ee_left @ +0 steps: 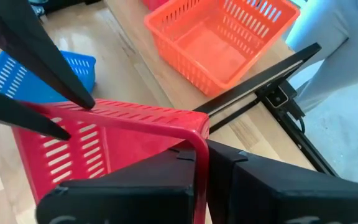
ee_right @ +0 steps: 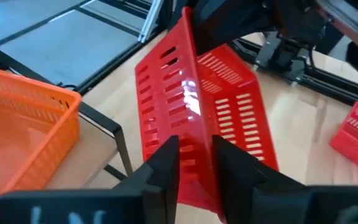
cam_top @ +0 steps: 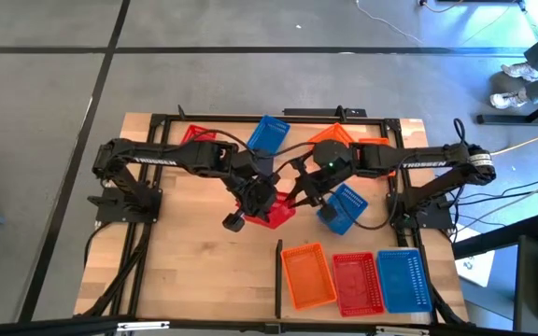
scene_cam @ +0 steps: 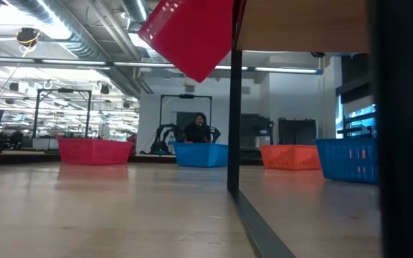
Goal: Stack baskets on shelf by color
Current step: Stack the bottom red basket on top of the red basket on the shelf
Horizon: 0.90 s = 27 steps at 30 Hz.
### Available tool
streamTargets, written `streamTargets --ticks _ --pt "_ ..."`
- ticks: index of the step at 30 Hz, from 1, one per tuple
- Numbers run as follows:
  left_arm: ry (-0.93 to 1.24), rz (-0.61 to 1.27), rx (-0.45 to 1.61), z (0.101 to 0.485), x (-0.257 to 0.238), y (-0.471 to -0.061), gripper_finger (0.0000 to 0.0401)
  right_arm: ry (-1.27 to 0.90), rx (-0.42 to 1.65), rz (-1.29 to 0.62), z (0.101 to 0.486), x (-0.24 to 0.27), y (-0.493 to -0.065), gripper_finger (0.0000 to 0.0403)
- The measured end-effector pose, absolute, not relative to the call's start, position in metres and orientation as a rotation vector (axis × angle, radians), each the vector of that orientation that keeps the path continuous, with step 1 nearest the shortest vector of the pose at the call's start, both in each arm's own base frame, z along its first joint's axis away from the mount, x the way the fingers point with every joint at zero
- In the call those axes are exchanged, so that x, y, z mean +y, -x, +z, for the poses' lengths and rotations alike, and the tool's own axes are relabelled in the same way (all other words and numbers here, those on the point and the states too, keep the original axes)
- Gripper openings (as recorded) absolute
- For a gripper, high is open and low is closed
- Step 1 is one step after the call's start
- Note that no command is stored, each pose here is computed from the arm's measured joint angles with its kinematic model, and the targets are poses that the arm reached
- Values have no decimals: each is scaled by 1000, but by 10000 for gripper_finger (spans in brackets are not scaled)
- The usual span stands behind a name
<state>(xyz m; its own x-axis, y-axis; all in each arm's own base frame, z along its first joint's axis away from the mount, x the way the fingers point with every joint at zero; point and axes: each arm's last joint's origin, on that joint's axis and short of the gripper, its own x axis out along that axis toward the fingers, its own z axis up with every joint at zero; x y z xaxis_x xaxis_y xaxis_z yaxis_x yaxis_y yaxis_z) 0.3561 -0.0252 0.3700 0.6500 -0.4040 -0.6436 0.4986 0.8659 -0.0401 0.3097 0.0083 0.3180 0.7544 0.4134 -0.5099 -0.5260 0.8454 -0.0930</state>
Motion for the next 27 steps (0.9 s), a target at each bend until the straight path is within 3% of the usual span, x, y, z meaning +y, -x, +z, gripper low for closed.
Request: streamTargets --ticks 3,9,17,27 --pt "-146 -509 695 370 -24 -356 0 230 501 525 317 7 -310 75" --pt "-157 -461 710 369 -23 -356 0 231 516 534 315 7 -308 9" --pt "-163 -415 717 370 -24 -356 8 235 520 529 315 7 -309 5" --pt "-124 -376 727 368 -24 -359 86 221 546 534 313 7 -307 3"
